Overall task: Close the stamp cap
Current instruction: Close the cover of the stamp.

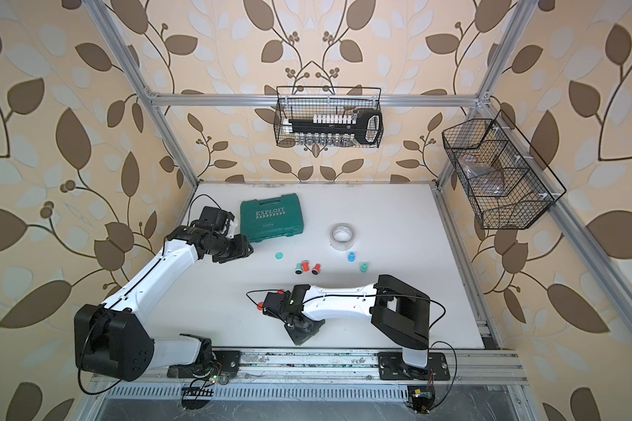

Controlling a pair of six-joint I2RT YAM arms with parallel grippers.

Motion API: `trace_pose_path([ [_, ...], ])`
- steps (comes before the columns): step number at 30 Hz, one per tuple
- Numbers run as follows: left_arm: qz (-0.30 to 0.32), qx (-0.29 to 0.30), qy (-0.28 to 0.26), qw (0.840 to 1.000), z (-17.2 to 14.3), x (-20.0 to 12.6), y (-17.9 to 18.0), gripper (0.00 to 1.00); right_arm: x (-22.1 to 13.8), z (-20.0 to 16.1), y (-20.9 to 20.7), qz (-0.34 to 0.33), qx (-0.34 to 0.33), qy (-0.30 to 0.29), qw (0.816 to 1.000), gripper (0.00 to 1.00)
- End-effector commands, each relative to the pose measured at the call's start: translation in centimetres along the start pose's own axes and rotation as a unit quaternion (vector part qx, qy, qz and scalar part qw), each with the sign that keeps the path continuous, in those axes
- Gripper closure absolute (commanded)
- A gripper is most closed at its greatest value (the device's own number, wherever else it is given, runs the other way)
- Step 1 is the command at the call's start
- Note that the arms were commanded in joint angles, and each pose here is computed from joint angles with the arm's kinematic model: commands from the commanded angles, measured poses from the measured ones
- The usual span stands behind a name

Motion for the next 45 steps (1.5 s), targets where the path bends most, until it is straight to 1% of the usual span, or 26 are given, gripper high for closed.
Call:
trace_pose_path([
  [1,0.003,0.011,-0.021,1.000,0.5,-1.0,0.1,0.42,10.0,-3.6,-1.9,-0.103,-0.008,0.115,0.988,1.00],
  [5,-0.002,0.011,-0.022,1.000,0.6,-1.1,0.0,0.42,10.8,-3.9,-2.0,-0.108,-0.019,0.123,0.986,1.00],
  [17,0.000,0.012,-0.027,1.000,0.4,-1.4,0.1,0.42,11.5,-4.4,-2.2,-0.131,-0.020,0.119,0.984,1.00],
  [21,-0.003,0.012,-0.027,1.000,0.4,-1.5,0.0,0.42,10.0,-3.1,-2.1,-0.102,-0.018,0.099,0.990,1.00],
  [25,0.000,0.013,-0.027,1.000,0.3,-1.5,0.1,0.42,7.7,-1.0,-3.4,-0.089,-0.005,0.073,0.993,1.00],
  [29,0.003,0.012,-0.029,0.999,0.2,-1.6,0.2,0.42,6.0,1.5,-5.8,-0.082,0.007,0.055,0.995,1.00],
  [34,0.006,0.012,-0.026,1.000,0.2,-1.4,0.2,0.42,4.2,3.7,-10.6,-0.070,0.041,0.040,0.996,1.00],
  [40,0.012,0.012,-0.026,1.000,0.3,-1.3,0.3,0.42,2.7,3.9,-16.7,-0.063,0.088,0.035,0.993,1.00],
  [45,0.014,0.013,-0.024,1.000,0.5,-1.1,0.3,0.42,1.7,3.9,-20.9,-0.052,0.128,0.029,0.990,1.00],
])
Point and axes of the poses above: each gripper's point midway between its finger pads, its own x axis out along the fingers, its own y axis along the line the jaws close on, z = x × y, the point moved 9 cm from there along -x, back along the fingers, and after that the axes turned 5 degrees about -x, right-handed, at the moved point
